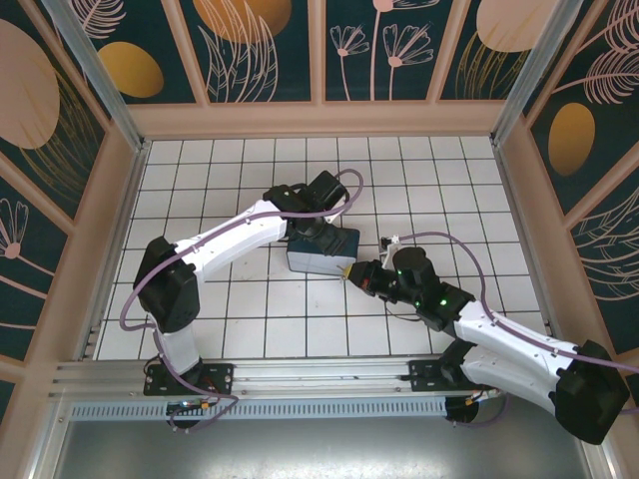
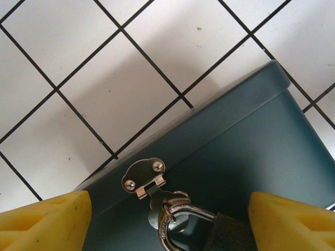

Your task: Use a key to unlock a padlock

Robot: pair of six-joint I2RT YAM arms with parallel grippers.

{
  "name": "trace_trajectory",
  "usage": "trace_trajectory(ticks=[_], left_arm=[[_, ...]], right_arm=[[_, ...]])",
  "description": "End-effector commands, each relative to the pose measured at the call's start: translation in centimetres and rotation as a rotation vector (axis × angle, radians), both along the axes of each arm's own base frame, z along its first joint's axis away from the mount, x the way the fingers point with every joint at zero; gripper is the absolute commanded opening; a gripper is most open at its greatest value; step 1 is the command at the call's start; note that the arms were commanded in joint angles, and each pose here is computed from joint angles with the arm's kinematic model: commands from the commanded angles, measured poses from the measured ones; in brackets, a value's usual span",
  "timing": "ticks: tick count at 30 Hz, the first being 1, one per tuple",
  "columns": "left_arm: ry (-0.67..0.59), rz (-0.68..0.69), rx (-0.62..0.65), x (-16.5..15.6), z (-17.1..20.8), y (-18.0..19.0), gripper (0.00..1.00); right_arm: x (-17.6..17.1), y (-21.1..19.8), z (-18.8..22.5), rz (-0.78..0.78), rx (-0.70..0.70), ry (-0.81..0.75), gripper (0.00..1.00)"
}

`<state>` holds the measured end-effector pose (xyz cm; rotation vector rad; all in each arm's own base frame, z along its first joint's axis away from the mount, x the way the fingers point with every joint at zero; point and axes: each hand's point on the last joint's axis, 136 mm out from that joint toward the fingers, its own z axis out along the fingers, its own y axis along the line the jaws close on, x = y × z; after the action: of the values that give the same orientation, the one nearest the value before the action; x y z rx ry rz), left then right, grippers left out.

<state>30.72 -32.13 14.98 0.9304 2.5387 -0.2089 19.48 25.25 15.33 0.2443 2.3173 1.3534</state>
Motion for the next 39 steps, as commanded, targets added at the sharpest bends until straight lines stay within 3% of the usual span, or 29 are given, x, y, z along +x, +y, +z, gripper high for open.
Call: trace_trajectory(ticks=[1, 9, 13, 18, 22, 31, 39], left_arm=[[0.000, -0.037, -0.018, -1.1, 1.8, 0.3, 0.77], [-0.026, 0.028, -0.082, -0.8, 4.2, 0.2, 0.73], [-0.022, 0.155, -0.148, -0.6, 5.4, 1.0, 0.84], [0.044, 0.340, -0.216, -1.0, 3.9, 2.0, 0.81], [0.191, 0.427, -0.346, -1.3, 3.1, 1.6, 0.74], [0.331, 0.422, -0.480, -1.5, 2.7, 0.2, 0.64], [0.352, 0.419, -0.471, -1.6, 2.1, 0.0, 0.61]], right_arm=[[0.4, 0.1, 0.5, -0.018, 0.010, -0.036, 0.00], [0.8, 0.7, 0.7, -0.024, 0.037, -0.047, 0.00], [0.7, 1.4, 1.0, -0.026, 0.078, -0.061, 0.00], [1.1, 1.7, 0.5, -0.053, 0.092, -0.077, 0.00], [1.5, 1.3, 0.4, -0.093, 0.123, -0.097, 0.00], [2.5, 1.4, 0.8, -0.133, 0.159, -0.128, 0.00], [3.2, 1.6, 0.9, -0.155, 0.179, -0.136, 0.00]])
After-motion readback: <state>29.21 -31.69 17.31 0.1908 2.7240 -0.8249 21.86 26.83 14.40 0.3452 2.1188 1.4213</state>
